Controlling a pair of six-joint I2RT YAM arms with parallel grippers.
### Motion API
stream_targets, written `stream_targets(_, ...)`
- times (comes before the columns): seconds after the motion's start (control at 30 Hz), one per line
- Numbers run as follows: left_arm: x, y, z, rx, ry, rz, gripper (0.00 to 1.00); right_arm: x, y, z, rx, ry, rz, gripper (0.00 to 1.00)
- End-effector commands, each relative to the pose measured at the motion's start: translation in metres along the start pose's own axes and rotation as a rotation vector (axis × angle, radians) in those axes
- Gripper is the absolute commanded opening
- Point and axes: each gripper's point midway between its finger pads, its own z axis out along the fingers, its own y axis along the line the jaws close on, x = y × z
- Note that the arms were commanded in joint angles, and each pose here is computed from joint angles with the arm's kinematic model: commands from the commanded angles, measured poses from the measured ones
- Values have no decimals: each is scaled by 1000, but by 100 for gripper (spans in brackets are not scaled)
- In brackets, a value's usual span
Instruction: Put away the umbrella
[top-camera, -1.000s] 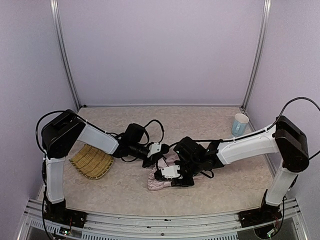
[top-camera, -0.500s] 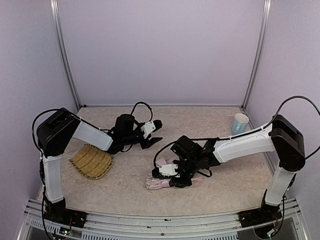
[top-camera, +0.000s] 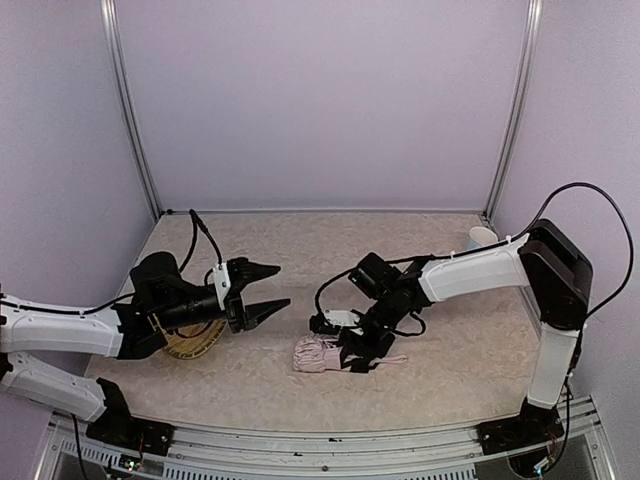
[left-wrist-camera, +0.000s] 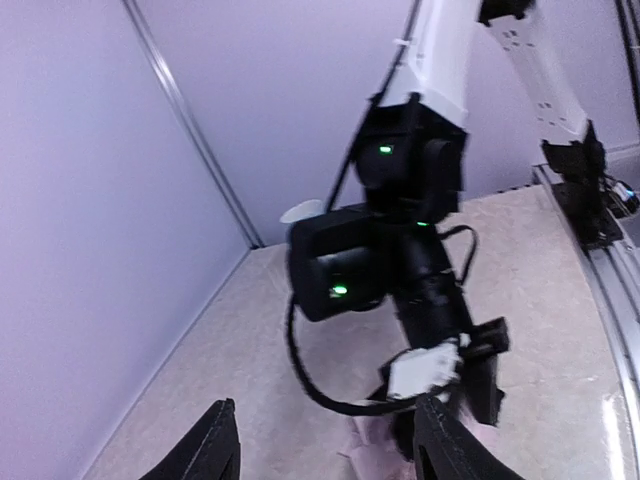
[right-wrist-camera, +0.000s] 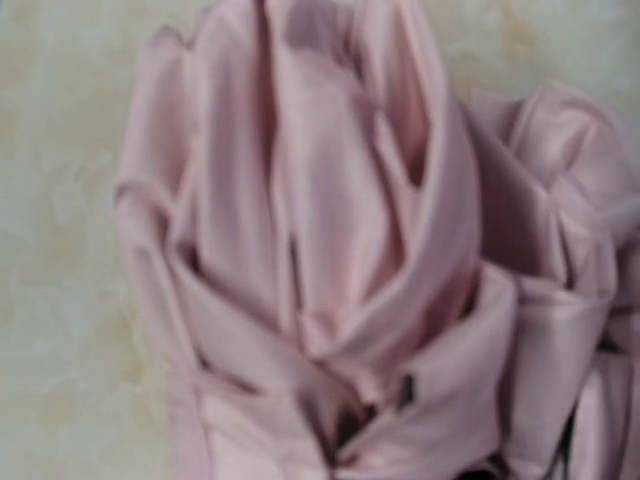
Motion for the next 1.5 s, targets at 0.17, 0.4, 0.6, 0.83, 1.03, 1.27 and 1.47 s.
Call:
stream_targets(0.17, 92, -88, 11, 249, 339, 115, 66, 94, 33, 19, -244, 287, 386, 0)
stream_targets(0.4, 134, -95, 47, 299, 410, 214, 76, 87, 20, 22, -229, 272, 368, 0)
stream_targets(0.6, 173, -110, 50, 352, 516, 181, 71, 74, 5, 16, -197, 206, 360, 0)
stream_targets(0.83, 197, -130, 51, 467, 642, 55, 29, 45, -17, 8, -114, 103, 323, 8)
stream_targets(1.03, 218, -141, 43, 557, 777, -91, 3, 32, -32, -15, 7, 21, 314, 31)
stream_targets(1.27, 242, -148, 23, 643, 925, -298, 0, 25, -33, -53, 162, -83, 273, 49)
stream_targets(1.47, 246, -157, 21, 693, 954, -385, 0, 38, -36, -77, 312, -65, 262, 57)
